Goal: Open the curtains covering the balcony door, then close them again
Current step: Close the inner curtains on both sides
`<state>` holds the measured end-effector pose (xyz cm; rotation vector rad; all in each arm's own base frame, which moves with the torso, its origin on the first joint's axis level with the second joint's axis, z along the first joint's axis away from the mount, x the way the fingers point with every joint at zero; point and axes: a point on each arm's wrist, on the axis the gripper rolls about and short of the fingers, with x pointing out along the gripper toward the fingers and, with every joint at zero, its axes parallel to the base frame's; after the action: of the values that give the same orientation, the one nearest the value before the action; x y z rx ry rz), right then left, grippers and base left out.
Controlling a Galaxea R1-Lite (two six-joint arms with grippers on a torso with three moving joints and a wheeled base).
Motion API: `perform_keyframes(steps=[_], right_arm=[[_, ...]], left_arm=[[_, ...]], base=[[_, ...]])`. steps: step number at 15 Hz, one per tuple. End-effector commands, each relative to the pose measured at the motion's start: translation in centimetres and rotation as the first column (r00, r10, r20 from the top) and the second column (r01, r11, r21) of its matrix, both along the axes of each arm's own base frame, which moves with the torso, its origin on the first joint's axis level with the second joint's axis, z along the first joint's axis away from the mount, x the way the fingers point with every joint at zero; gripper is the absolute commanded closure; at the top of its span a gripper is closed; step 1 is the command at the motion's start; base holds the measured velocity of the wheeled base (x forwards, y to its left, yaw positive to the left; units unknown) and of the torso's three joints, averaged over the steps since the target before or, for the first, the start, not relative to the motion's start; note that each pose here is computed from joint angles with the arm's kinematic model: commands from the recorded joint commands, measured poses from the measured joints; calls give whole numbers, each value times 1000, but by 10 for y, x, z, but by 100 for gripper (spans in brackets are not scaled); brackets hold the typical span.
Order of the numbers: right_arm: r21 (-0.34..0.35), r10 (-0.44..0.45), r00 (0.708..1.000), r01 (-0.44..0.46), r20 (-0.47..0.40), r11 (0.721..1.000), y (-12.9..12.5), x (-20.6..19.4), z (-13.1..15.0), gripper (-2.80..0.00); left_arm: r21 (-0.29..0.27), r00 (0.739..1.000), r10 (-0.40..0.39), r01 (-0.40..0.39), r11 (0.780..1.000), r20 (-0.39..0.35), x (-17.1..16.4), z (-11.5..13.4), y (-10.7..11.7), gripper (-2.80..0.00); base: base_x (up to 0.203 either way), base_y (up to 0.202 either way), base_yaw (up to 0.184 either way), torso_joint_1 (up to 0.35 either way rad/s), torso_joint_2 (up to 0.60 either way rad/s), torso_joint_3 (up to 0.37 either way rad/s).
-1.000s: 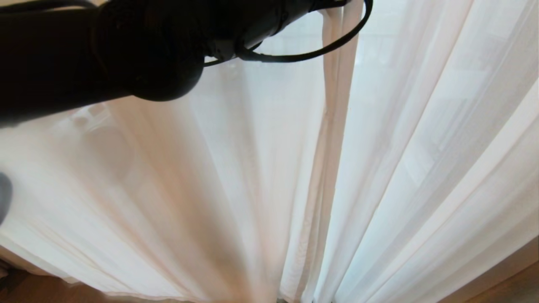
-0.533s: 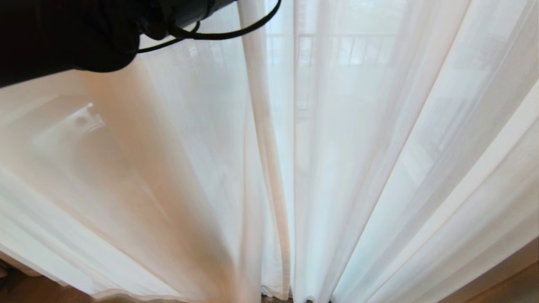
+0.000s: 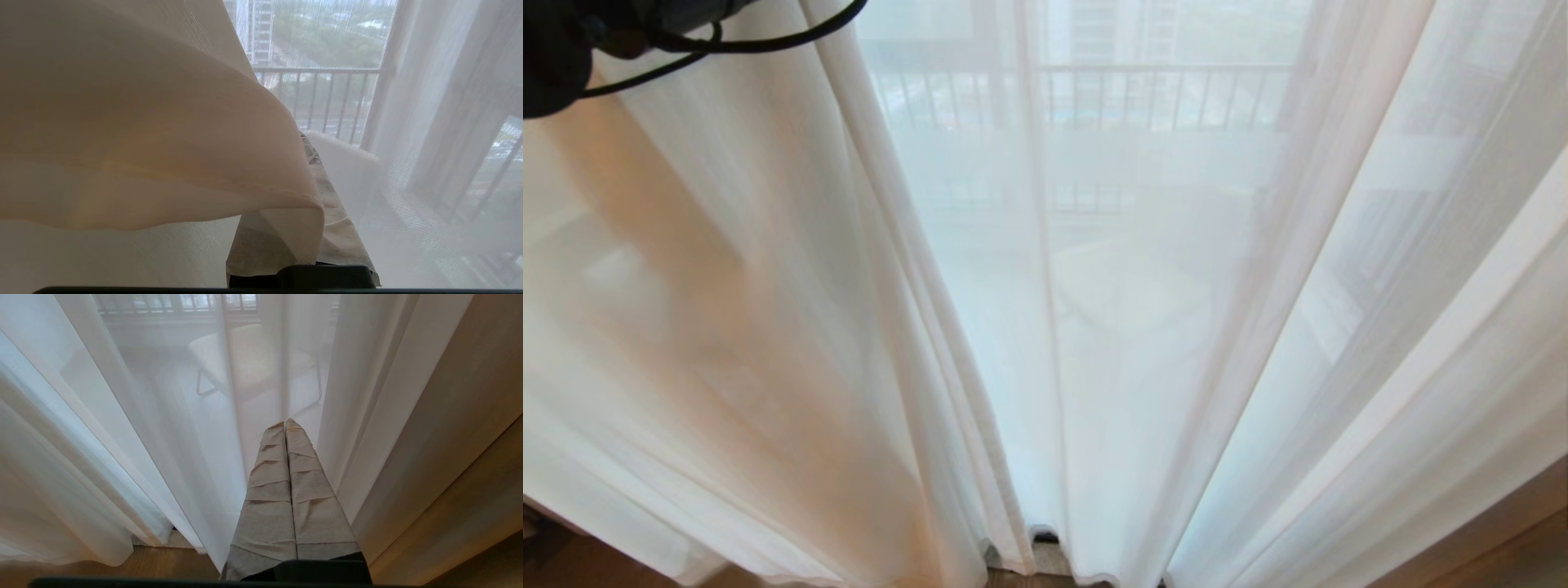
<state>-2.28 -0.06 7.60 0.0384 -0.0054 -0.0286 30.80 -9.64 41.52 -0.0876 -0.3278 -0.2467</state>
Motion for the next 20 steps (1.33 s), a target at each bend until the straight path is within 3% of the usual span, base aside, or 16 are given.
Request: perform_keyframes(steps=[1,7,14,15,20], right_arm=[[0,0,1000,0,1,1000,0,0,0,0],[0,0,1000,0,1,1000,0,0,0,0],[0,0,1000,0,1,1000,0,0,0,0],[0,0,1000,0,1,1000,0,0,0,0],[0,0,1000,0,1,1000,0,0,0,0]], left_arm=[[8,999,45,-45,999,-29,-10,-7,17,0],[62,972,145,-136,989,-186,-18,-52,49,0],[78,937,243,-231,970,-251,-43,-72,65,0],[79,936,244,-231,970,-253,-45,-73,65,-280],[77,940,233,-221,972,-249,-63,-73,64,-280]], base=[[0,0,0,0,0,0],[0,0,0,0,0,0],[0,0,0,0,0,0],[0,0,0,0,0,0],[0,0,0,0,0,0]])
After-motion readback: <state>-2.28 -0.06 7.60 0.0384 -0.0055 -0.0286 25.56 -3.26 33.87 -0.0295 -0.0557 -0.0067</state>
